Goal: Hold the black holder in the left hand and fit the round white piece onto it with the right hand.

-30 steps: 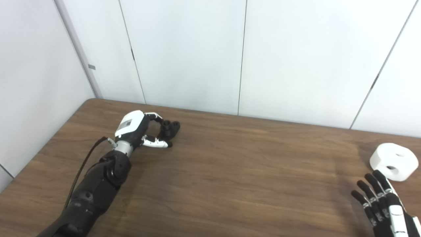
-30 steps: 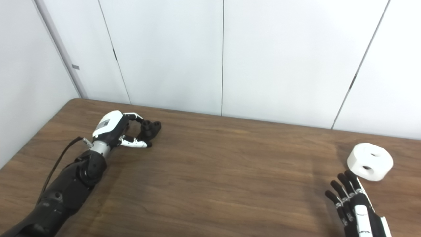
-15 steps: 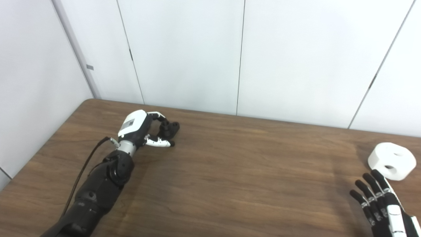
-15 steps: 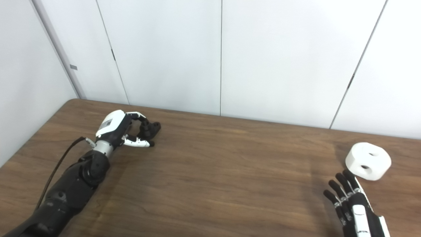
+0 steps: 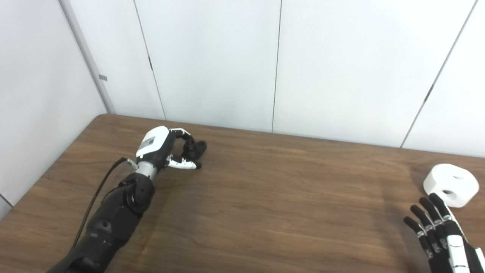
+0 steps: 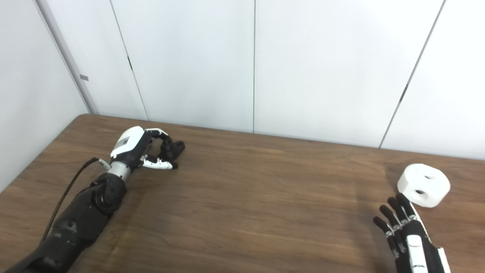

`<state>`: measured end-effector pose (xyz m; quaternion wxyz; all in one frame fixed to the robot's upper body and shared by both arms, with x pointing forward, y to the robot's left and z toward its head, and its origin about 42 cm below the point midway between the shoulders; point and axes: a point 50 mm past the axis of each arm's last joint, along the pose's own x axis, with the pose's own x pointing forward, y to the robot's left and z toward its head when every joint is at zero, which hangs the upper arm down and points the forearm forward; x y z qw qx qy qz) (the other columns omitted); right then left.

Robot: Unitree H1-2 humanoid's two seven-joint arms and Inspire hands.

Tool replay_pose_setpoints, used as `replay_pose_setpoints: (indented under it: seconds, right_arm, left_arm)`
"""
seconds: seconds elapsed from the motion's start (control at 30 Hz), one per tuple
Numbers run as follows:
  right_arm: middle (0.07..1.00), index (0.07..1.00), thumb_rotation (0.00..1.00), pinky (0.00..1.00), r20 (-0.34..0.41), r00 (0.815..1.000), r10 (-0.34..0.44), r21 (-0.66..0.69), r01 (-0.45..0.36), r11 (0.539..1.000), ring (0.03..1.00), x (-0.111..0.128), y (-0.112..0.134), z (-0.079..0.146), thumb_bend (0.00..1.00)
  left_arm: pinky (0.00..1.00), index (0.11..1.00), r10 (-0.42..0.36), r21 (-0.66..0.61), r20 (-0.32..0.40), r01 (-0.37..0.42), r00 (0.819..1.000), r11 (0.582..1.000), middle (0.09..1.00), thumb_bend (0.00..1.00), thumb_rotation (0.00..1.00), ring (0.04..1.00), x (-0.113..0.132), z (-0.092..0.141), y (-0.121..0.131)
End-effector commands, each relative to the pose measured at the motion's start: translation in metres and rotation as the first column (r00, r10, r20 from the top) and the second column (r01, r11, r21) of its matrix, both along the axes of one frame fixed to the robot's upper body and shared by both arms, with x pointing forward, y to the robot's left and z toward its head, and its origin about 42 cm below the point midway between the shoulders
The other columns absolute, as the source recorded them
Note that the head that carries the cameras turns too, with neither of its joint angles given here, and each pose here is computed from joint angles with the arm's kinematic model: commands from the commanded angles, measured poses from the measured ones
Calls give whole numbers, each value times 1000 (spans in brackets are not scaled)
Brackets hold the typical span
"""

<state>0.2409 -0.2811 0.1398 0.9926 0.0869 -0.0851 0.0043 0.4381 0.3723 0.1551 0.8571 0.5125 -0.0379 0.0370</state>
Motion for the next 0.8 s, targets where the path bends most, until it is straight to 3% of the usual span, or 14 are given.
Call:
replay_pose_setpoints:
  seconds: [0.0, 0.23, 0.63, 0.77]
  right_arm:
    - [917, 906, 749, 840, 77, 997, 5, -4, -4, 1000, 895, 2, 1, 15, 328]
    - [909, 899, 733, 825, 82, 997, 1, -3, -1, 1000, 885, 3, 1, 15, 324]
    - [914, 900, 742, 837, 87, 996, -5, -4, 5, 1000, 894, 3, 1, 17, 316]
    - [915, 898, 747, 851, 89, 996, -6, -4, 6, 1000, 895, 2, 2, 19, 318]
  left_arm:
    - [743, 734, 7, 14, 90, -8, 996, 1000, 805, 1000, 166, 826, 14, 29, 2]
    - [735, 864, 26, 11, 88, -27, 996, 1000, 881, 1000, 239, 850, 15, 31, 8]
    - [735, 850, 25, 7, 89, -26, 996, 1000, 879, 1000, 237, 843, 14, 31, 9]
    - [759, 833, 26, 72, 94, -33, 995, 997, 858, 1000, 258, 857, 14, 37, 12]
